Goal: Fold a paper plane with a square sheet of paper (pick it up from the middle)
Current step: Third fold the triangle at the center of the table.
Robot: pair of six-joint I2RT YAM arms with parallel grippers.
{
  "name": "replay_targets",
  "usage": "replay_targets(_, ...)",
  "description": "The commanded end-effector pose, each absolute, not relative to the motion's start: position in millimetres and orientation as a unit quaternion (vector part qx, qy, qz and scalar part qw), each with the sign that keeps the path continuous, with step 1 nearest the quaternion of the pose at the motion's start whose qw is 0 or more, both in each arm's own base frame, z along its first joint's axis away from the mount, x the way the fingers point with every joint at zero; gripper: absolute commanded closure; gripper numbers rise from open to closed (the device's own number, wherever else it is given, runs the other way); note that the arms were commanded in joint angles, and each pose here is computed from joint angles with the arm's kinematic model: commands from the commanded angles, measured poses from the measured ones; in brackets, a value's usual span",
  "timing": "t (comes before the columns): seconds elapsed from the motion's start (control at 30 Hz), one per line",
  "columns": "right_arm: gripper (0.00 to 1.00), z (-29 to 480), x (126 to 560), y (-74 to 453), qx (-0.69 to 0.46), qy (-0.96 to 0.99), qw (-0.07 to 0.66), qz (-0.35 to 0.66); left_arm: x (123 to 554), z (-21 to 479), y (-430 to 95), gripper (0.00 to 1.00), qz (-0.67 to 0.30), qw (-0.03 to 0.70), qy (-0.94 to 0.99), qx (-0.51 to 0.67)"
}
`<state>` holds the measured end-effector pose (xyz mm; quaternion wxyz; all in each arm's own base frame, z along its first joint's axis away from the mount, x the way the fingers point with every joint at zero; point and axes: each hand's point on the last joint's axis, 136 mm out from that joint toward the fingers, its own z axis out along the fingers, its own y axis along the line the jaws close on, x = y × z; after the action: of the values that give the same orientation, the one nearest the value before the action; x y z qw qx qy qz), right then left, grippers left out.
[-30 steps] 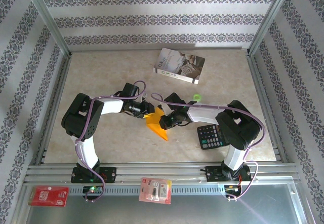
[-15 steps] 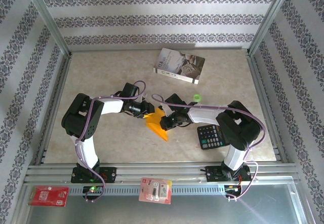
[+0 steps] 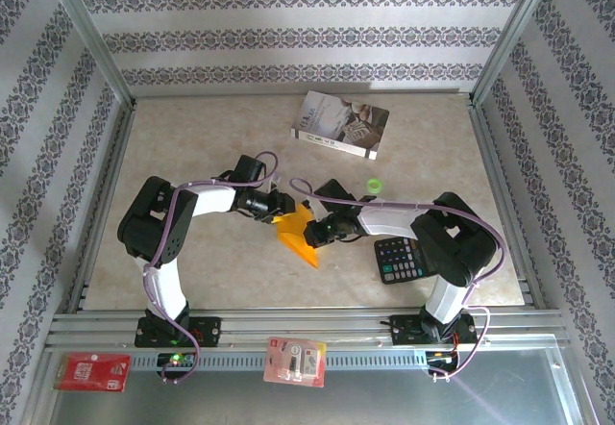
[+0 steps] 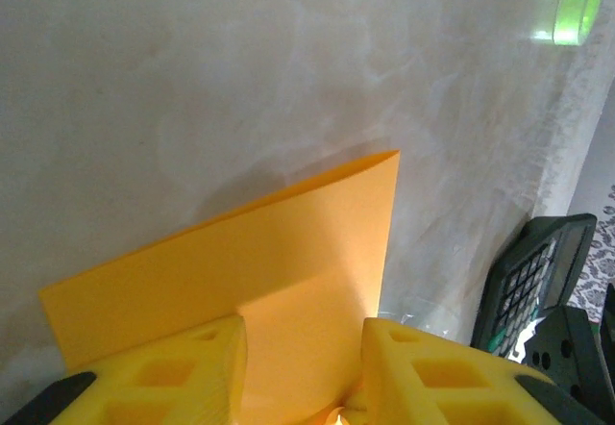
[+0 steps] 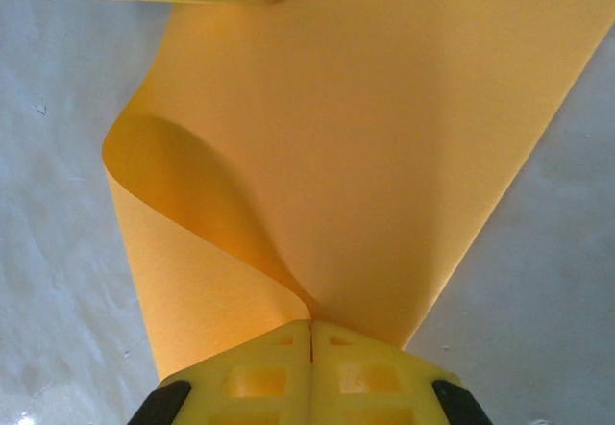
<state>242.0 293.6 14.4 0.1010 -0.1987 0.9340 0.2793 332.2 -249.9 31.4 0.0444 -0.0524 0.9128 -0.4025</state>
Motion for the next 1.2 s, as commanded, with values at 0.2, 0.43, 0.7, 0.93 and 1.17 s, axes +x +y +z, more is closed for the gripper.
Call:
replay_targets(0.2,1.0,-15,233,270,-0.144,0.962,0.078,0.22,368,68,-243,0.55,-0.395,0.094,0.911,-0.064)
replay_targets(0.43,1.0,-11,254,274,-0.115,0.965,0.1,0.213,374,96,-205,0.55,-0.372,0.158,0.91,-0.095)
replay_targets(0.7,1.0,-8,271,280,-0.104,0.964,0.108,0.218,328,100,-201,0.6,-0.39,0.161,0.899,-0.119)
replay_targets(0.93,1.0,-13,269,280,-0.101,0.966,0.098,0.219,266,98,-237,0.79,-0.436,0.151,0.88,-0.109)
replay_targets(1.17,1.0,-16,267,276,-0.102,0.967,0.095,0.211,234,93,-276,0.91,-0.459,0.134,0.875,-0.077)
